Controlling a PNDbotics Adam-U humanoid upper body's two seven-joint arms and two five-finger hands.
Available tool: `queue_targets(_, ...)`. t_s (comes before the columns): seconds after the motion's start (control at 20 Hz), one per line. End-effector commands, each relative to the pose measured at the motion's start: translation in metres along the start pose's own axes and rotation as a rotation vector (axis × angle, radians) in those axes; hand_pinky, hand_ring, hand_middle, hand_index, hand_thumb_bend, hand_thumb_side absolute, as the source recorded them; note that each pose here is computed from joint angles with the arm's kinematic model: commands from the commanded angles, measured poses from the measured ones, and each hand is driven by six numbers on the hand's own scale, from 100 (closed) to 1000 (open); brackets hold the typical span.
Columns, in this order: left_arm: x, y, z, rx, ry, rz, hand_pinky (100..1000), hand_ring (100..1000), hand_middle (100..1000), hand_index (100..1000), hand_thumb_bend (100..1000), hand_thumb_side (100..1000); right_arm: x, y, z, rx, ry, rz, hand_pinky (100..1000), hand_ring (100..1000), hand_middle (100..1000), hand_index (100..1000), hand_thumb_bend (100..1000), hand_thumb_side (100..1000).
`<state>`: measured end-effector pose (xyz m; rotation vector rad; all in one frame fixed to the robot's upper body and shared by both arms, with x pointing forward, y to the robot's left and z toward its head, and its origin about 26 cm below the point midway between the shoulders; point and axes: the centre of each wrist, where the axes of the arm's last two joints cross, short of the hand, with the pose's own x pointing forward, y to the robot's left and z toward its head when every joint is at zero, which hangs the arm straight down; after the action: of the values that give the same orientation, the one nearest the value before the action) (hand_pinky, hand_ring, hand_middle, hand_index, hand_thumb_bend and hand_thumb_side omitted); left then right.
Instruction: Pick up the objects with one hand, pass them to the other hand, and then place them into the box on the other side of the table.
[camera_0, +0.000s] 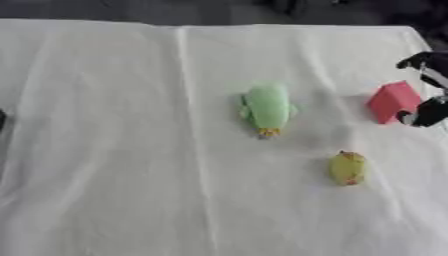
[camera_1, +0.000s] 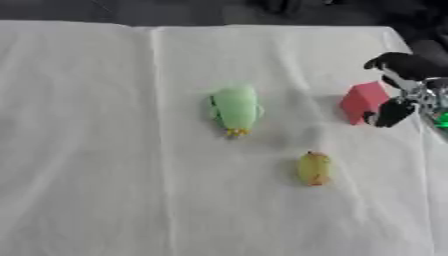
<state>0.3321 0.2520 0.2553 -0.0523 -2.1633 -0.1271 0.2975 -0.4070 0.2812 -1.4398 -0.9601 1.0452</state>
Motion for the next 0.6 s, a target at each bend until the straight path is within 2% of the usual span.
queue_targets(0.05,0.0143,0.003,-0.0011,-0.021,-0.045,-0.034,907,825,736,809,674,499,-0.0083,-0.0131,-0.0003,-0.037,0.04,0.067,1000,983,939,931,372,100)
queue_targets(0.6,0.0167,0.006,0.0017,-0.022,-0.045,-0.056,907,828,736,809,675,498,-0.0111,-0.0144,-0.0019,-0.019,0.092,0.219,1000,993,935,924,374,100)
